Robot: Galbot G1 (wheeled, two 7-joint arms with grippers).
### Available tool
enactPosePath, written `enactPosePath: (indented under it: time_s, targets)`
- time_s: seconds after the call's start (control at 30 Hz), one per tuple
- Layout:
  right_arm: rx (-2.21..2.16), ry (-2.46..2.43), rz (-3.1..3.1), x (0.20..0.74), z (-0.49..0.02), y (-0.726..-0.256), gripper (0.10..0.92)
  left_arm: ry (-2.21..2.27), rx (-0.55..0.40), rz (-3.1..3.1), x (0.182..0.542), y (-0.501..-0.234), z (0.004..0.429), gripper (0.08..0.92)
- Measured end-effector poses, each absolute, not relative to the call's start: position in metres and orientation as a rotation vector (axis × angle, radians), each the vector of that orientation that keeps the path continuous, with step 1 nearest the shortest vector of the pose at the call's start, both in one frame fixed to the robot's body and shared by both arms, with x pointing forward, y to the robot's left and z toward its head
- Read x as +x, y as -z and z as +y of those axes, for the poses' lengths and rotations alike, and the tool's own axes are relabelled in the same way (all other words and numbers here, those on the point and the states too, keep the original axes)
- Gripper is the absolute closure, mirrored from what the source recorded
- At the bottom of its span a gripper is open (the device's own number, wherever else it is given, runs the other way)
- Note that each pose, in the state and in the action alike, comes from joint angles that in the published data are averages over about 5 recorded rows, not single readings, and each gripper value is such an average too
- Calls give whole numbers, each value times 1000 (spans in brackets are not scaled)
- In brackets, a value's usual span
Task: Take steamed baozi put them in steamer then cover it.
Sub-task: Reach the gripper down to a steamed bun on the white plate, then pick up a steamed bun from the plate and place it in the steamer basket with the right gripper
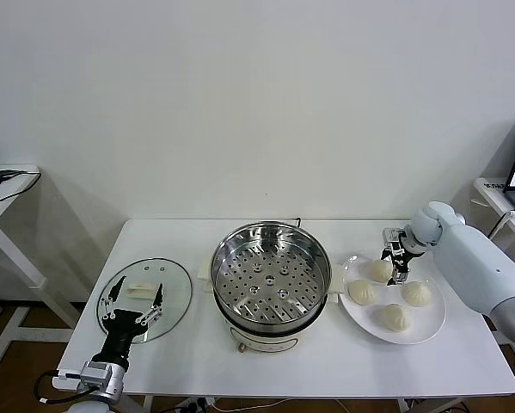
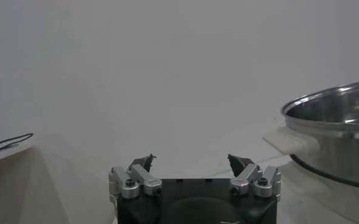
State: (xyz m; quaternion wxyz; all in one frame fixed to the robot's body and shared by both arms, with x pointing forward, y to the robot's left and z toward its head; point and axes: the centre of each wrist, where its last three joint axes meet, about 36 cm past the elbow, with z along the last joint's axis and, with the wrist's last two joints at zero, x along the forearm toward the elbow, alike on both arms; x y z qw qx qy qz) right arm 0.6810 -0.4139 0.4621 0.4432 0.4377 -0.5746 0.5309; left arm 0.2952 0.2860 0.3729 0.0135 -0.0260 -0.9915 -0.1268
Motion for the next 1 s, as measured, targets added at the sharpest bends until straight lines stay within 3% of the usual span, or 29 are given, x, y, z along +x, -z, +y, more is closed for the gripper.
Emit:
enactPosePath:
  time_s: [0.23,0.6,0.8,1.0]
  targets:
    - [1089,-1319,-1424,681,-412,-460,304,398,-85,-3084,295,-370,285,177]
    - [1103,-1333,-1432,679,-415,-474,310,407,-87,-3085,293,-370,283,177]
    - [1146,-1384,-1439,675,-420,-514,321,418,-92,-3088,291,-373,283,177]
    - [1238,-1519,-1418,670,-409,-588,327,433,-98,-3094,289,-377,282,177]
